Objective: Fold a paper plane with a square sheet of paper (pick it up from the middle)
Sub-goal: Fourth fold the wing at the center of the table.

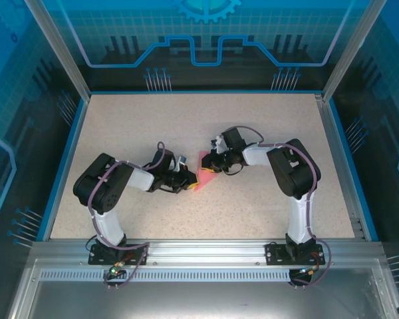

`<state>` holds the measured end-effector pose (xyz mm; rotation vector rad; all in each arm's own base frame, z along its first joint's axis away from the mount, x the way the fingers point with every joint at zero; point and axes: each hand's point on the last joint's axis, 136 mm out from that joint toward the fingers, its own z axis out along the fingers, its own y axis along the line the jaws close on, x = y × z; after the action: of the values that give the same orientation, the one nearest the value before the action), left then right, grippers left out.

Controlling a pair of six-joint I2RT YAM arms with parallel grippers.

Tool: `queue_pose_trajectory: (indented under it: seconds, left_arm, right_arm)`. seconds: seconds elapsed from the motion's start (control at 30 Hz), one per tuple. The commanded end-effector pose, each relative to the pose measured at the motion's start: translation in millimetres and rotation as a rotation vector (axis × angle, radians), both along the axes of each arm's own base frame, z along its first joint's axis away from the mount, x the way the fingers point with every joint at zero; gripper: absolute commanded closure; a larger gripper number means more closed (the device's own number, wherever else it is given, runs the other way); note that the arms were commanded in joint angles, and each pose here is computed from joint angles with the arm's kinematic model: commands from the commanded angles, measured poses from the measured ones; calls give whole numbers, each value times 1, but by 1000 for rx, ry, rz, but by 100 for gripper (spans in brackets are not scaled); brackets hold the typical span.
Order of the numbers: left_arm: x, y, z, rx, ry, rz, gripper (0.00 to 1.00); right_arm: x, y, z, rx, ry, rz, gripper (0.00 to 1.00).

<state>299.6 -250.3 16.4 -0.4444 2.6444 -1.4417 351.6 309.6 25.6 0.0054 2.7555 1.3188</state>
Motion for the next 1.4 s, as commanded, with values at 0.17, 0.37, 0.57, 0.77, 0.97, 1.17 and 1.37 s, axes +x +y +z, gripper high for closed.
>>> queue_pose_trajectory:
  seconds: [0.17, 0.37, 0.57, 0.77, 0.97, 1.17, 1.37]
  left_arm:
    - [-6, 23, -22, 66, 81, 116, 100]
    - [-8, 24, -25, 76, 99, 114, 100]
    - [-10, 25, -30, 94, 118, 108, 100]
    - [-12, 27, -32, 108, 128, 104, 100]
    - [-13, 25, -18, 123, 85, 56, 87]
    - [-19, 29, -2, 160, 47, 17, 86]
    - [-19, 26, 6, 156, 20, -5, 85]
  right_arm:
    - [-4, 14, 16, 31, -17, 65, 81]
    - [-3, 14, 1, -10, 9, 56, 81]
    - [-1, 7, -18, -61, 39, 35, 82]
    - [-5, 0, -34, -113, 69, 39, 83]
    - [-12, -4, -41, -158, 84, 60, 84]
    - [-14, -5, -44, -162, 88, 65, 84]
    - [-15, -3, -44, -156, 93, 71, 84]
